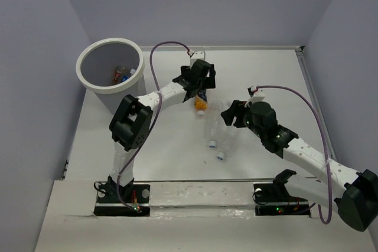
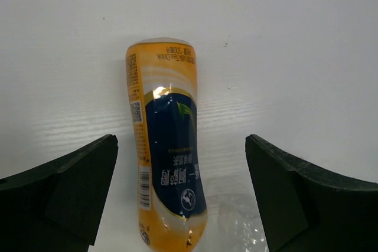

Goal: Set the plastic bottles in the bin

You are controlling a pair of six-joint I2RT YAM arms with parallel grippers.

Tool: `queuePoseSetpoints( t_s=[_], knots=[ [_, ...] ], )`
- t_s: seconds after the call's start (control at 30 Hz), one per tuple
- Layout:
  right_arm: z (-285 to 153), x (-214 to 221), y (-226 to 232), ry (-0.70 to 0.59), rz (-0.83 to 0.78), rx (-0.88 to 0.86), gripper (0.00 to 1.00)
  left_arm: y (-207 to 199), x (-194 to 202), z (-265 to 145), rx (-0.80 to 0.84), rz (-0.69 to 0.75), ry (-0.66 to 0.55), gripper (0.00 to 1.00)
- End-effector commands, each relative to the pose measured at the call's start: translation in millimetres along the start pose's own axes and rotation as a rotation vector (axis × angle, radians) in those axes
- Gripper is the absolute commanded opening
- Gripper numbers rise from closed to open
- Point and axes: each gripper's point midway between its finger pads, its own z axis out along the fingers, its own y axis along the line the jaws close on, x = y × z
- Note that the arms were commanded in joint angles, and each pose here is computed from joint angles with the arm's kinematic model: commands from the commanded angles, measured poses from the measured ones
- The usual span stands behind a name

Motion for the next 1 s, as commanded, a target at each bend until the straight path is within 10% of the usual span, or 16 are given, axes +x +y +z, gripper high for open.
queuePoseSetpoints(
  t_s=[0.0, 0.37, 0.63, 0.97],
  knots=[
    [4, -9, 5, -0.002, -0.036, -0.021, 0.70, 21, -24, 24, -0.076, 0.048, -0.020, 0.99],
    [39, 2, -1, 0.079, -0.072, 0.047, 0.77, 37, 4, 85, -0.091, 0.111, 0.083, 0.98],
    [75, 16, -4, 0.155, -0.076, 0.096, 0.78, 53, 5, 98, -0.067, 0.093, 0.083, 0.69],
    [105, 21, -28, 0.138, -0.067, 0.239, 0.83, 34, -78, 18, 0.044, 0.020, -0.104, 0.55]
  ],
)
